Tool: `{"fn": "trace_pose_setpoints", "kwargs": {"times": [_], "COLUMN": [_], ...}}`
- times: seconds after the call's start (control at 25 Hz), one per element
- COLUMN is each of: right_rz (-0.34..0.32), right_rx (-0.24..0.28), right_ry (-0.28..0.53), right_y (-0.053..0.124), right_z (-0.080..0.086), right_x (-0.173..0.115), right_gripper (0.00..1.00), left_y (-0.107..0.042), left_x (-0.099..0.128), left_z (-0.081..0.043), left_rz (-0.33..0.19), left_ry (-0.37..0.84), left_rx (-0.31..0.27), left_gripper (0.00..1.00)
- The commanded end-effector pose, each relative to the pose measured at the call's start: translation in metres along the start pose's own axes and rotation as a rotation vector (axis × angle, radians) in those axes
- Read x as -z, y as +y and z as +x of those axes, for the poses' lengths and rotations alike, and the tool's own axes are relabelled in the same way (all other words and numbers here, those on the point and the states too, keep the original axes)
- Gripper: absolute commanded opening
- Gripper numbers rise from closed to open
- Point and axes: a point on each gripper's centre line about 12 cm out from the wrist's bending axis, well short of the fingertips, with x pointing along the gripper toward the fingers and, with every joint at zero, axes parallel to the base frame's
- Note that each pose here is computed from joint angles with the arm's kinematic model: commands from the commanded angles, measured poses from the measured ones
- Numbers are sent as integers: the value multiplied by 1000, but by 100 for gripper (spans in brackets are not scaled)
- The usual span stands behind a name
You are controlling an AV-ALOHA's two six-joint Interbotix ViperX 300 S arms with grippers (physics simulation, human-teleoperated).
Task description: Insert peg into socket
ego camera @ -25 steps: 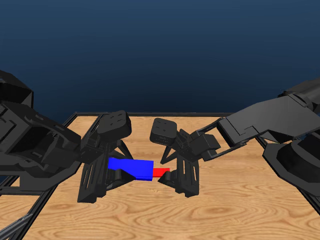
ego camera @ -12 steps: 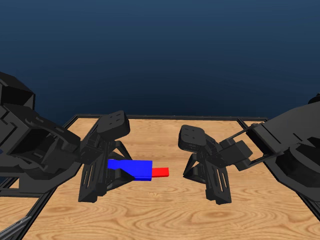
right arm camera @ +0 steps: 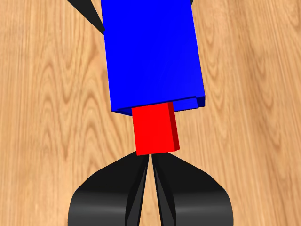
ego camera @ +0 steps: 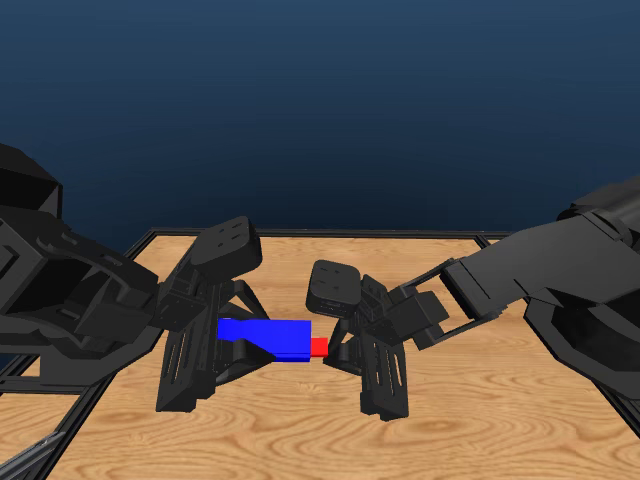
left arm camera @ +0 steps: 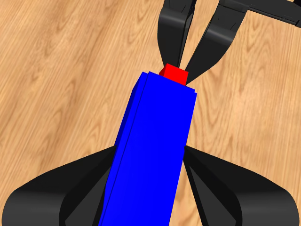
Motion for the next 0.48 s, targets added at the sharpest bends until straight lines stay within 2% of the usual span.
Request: {"fn": "trace_pose_setpoints", "kwargs": {"times": [0.04,0.16,0.2,0.24,0.32,0.4,0.48], "right_rz": [-54,-74,-77,-75,-64,-39,-17], "right_rx": [-29,-31,-36,-30,-30,-34,-28], "right_ry": [-92,-91,-101,-85,-66,-42,-13], "right_y": [9,11,12,10,7,6,1], "right_z": [-9,-8,-9,-5,-3,-2,-4], "right_x": [-36,-43,-47,-44,-38,-27,-14], "right_gripper": [0,0,0,0,0,0,0], "left_y": [-6,-3,-5,-1,-7,-5,-2], "left_x": [-12,-3,-4,-5,-7,0,2], "left_z": [-8,-2,-4,-3,-8,-5,-4], "left_rz": [-17,0,-8,-23,-24,-7,-12], "left_ry": [-36,-9,-10,-20,-40,-15,-11], "left_rx": [29,14,4,4,35,3,-9], "left_gripper": [0,0,0,0,0,0,0]}}
